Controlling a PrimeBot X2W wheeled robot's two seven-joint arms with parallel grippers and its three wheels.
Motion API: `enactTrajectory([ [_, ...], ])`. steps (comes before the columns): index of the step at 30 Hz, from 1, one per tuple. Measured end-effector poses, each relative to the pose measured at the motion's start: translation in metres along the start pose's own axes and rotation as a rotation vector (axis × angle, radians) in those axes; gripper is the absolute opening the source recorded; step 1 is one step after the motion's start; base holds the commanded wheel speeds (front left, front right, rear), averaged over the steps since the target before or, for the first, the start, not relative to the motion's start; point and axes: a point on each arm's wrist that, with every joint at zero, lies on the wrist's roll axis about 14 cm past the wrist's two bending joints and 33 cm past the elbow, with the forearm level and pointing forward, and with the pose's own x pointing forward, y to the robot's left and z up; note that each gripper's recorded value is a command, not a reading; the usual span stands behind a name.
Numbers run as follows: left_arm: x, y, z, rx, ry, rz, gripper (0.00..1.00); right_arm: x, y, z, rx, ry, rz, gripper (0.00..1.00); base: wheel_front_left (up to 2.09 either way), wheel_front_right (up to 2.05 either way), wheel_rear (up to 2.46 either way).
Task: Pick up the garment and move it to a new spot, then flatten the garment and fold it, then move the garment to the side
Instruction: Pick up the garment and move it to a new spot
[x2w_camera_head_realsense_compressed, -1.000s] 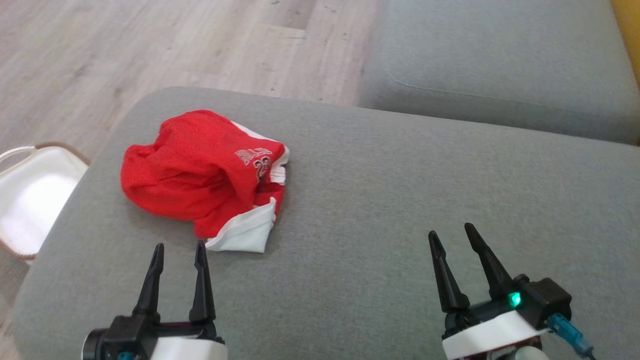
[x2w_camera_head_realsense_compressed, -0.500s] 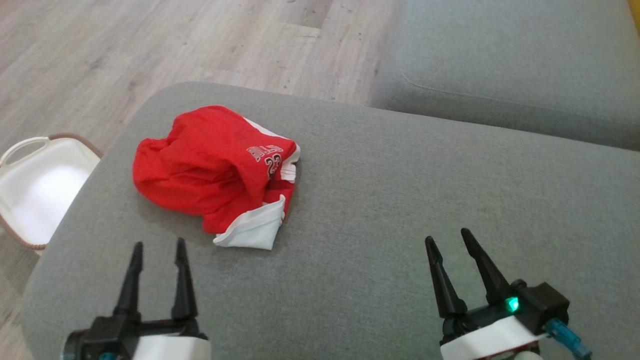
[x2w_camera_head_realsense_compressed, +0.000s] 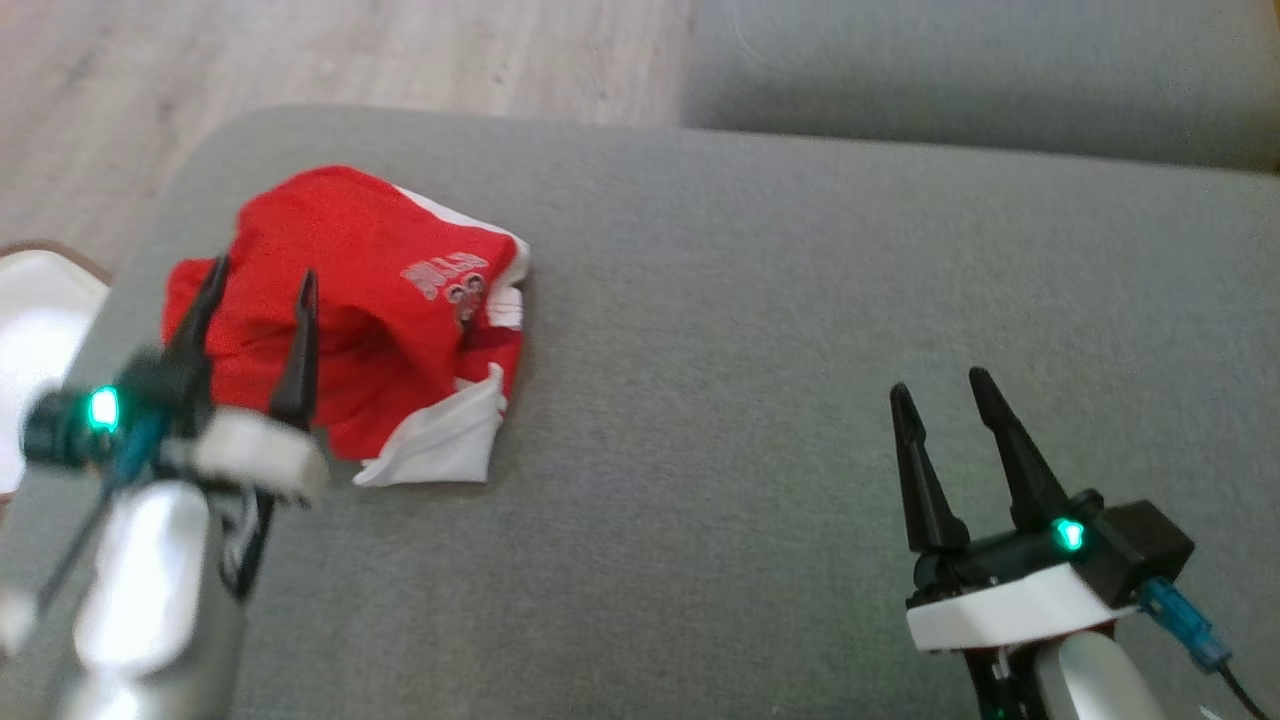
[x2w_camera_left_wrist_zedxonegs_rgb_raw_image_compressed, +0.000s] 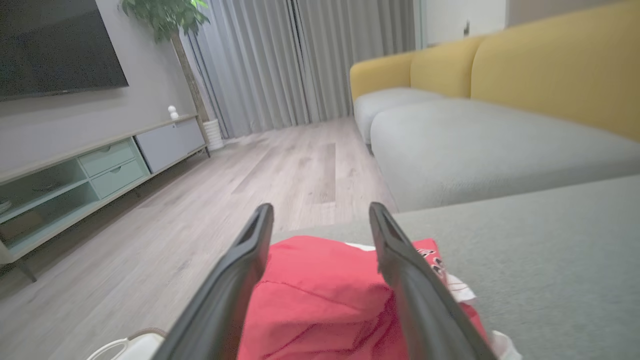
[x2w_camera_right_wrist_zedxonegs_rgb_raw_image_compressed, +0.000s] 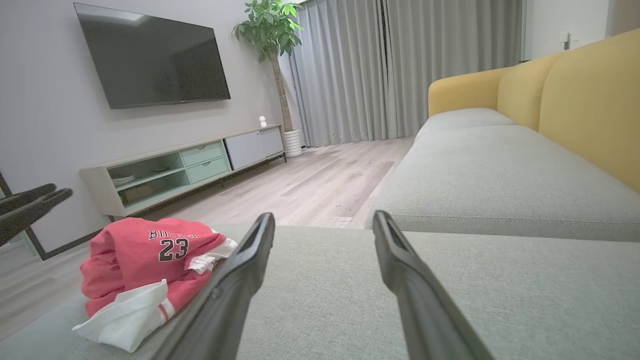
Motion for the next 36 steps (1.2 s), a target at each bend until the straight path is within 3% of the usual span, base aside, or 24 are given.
enactTrajectory([
  [6, 0.052, -0.015, -0.036, 0.109, 0.282, -0.121, 1.00, 0.001, -0.019, -0.009, 0.002, 0.021, -0.049, 1.00, 0.00, 0.00, 0.00],
  [13, 0.050, -0.009, -0.104, 0.159, 0.613, -0.154, 1.00, -0.001, -0.040, -0.016, 0.004, 0.038, -0.105, 1.00, 0.00, 0.00, 0.00],
  [14, 0.048, -0.008, -0.110, 0.155, 0.638, -0.153, 0.33, -0.001, -0.042, -0.017, 0.005, 0.040, -0.111, 1.00, 0.00, 0.00, 0.00],
  [15, 0.048, -0.009, -0.114, 0.152, 0.654, -0.157, 0.00, -0.002, -0.043, -0.018, 0.006, 0.042, -0.116, 1.00, 0.00, 0.00, 0.00],
  [20, 0.050, -0.016, -0.111, 0.125, 0.622, -0.174, 0.00, -0.003, -0.045, -0.016, 0.002, 0.038, -0.122, 1.00, 0.00, 0.00, 0.00],
  [23, 0.058, -0.015, -0.092, 0.089, 0.516, -0.166, 0.00, -0.004, -0.043, -0.012, 0.002, 0.027, -0.119, 1.00, 0.00, 0.00, 0.00],
  [31, 0.090, -0.036, 0.036, -0.160, -0.017, -0.175, 0.00, -0.011, -0.036, 0.003, 0.008, -0.008, -0.115, 1.00, 0.00, 0.00, 0.00],
  [36, 0.084, -0.080, 0.104, -0.261, -0.217, -0.308, 0.00, -0.020, -0.040, 0.016, 0.017, -0.045, -0.143, 1.00, 0.00, 0.00, 0.00],
])
